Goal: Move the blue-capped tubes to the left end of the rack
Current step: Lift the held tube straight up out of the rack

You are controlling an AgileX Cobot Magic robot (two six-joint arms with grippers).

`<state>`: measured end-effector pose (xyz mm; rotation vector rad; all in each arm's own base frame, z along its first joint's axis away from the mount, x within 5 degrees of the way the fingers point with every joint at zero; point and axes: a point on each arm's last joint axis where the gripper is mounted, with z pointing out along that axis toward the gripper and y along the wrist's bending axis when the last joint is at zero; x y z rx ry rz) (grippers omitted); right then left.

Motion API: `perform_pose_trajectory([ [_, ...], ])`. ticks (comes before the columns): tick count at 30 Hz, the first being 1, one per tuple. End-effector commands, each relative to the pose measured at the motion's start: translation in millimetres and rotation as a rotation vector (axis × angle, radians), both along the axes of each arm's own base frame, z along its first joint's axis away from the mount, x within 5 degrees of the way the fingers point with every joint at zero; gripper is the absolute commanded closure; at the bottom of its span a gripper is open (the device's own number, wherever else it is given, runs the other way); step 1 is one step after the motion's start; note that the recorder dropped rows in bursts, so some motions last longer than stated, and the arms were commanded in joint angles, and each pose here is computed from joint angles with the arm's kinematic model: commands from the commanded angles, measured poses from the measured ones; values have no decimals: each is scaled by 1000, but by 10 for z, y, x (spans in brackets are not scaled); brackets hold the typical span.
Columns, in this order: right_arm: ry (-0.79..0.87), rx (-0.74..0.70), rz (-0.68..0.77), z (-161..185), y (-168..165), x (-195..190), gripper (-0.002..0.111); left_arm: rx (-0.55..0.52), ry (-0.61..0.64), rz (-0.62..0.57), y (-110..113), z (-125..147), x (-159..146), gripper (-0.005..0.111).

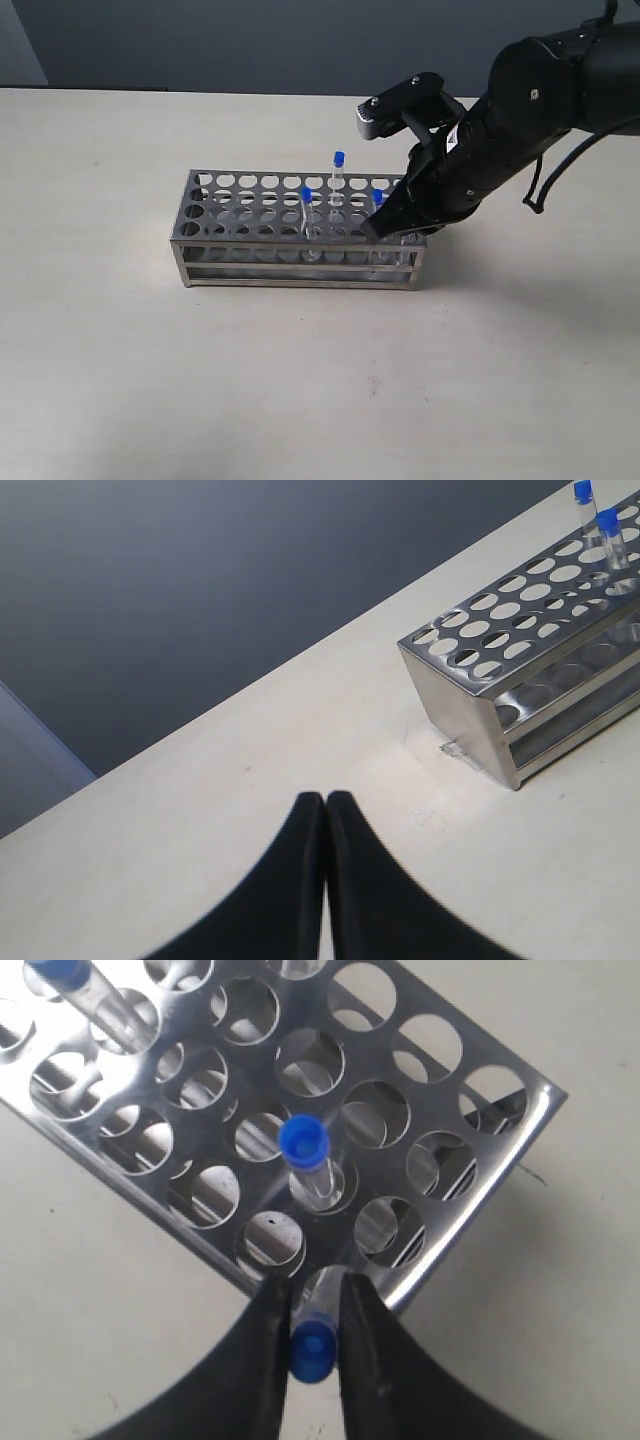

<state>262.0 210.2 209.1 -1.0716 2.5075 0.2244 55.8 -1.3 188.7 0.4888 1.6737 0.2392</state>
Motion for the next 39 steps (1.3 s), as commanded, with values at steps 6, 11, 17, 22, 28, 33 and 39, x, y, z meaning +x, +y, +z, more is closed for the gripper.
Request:
perform_pose_trajectory([
  [6,14,10,-5,68,-20,-56,109,-5,-7,-6,-5,21,1,106],
  [11,-56,65,-5,352,-73,-123,109,-5,-7,-6,-5,21,1,106],
  [17,-124,130,-3,658,-141,-242,109,-6,-5,-6,-5,20,1,106],
  [22,-200,199,38,925,-66,-354,109,-9,-4,-6,-5,19,1,106],
  [28,-370,302,137,1290,259,-221,109,-9,-4,-6,-5,19,1,106],
  [33,-183,233,316,1130,801,154,109,-9,-4,-6,-5,19,1,106],
  [39,-141,173,439,974,1296,332,109,-9,-4,-6,-5,19,1,106],
])
